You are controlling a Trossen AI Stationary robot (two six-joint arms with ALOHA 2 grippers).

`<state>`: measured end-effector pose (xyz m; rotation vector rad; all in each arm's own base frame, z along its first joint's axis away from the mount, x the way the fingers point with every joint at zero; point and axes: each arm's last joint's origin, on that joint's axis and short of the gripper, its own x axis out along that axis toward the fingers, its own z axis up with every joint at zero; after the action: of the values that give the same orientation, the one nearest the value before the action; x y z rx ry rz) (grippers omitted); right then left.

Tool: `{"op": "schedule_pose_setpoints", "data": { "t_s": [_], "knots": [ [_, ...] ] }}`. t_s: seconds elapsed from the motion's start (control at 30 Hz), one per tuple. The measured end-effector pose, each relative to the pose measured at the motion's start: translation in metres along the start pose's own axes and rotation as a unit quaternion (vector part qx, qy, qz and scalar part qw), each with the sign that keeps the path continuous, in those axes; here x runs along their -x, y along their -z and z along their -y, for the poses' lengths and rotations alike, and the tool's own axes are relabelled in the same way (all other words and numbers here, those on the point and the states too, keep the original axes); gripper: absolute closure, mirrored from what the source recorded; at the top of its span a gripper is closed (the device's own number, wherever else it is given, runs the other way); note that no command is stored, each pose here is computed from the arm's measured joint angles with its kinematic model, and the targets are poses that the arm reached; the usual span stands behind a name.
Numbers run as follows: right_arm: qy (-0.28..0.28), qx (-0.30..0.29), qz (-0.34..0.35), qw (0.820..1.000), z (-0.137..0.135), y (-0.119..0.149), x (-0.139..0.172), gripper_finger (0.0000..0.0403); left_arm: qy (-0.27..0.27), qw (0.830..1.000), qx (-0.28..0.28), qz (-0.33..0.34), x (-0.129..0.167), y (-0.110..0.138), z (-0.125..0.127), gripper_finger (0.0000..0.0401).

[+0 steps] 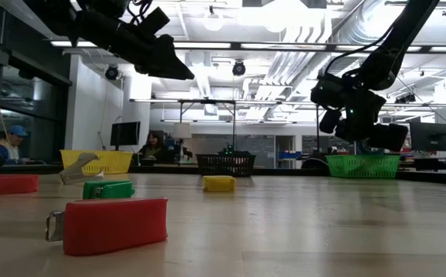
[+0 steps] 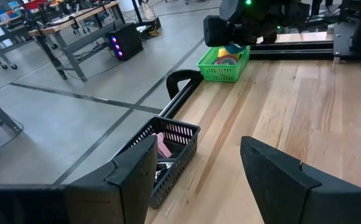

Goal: Pick and place Stapler, Stapler remover, tape
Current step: Put the blue tape into the green bin

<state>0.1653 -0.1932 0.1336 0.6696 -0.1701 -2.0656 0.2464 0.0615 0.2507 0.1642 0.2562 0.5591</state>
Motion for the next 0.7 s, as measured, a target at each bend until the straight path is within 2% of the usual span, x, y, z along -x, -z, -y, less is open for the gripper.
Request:
{"op": "schedule_pose_setpoints", "data": {
  "t_s": [0.6, 0.7],
  "knots": [
    [-0.009, -0.006, -0.045, 0.999, -0.0006, 0.002, -0.0007, 0.021, 0.008, 1.0, 0.001, 0.002, 0.0, -0.0002, 0.0004, 0.0176],
    [-0.008, -0.026, -0.058, 0.998, -0.0003, 0.0017, -0.0026, 0.021, 0.009, 1.0, 0.001, 0.002, 0.0, -0.0003, 0.0005, 0.0176]
  ]
}}
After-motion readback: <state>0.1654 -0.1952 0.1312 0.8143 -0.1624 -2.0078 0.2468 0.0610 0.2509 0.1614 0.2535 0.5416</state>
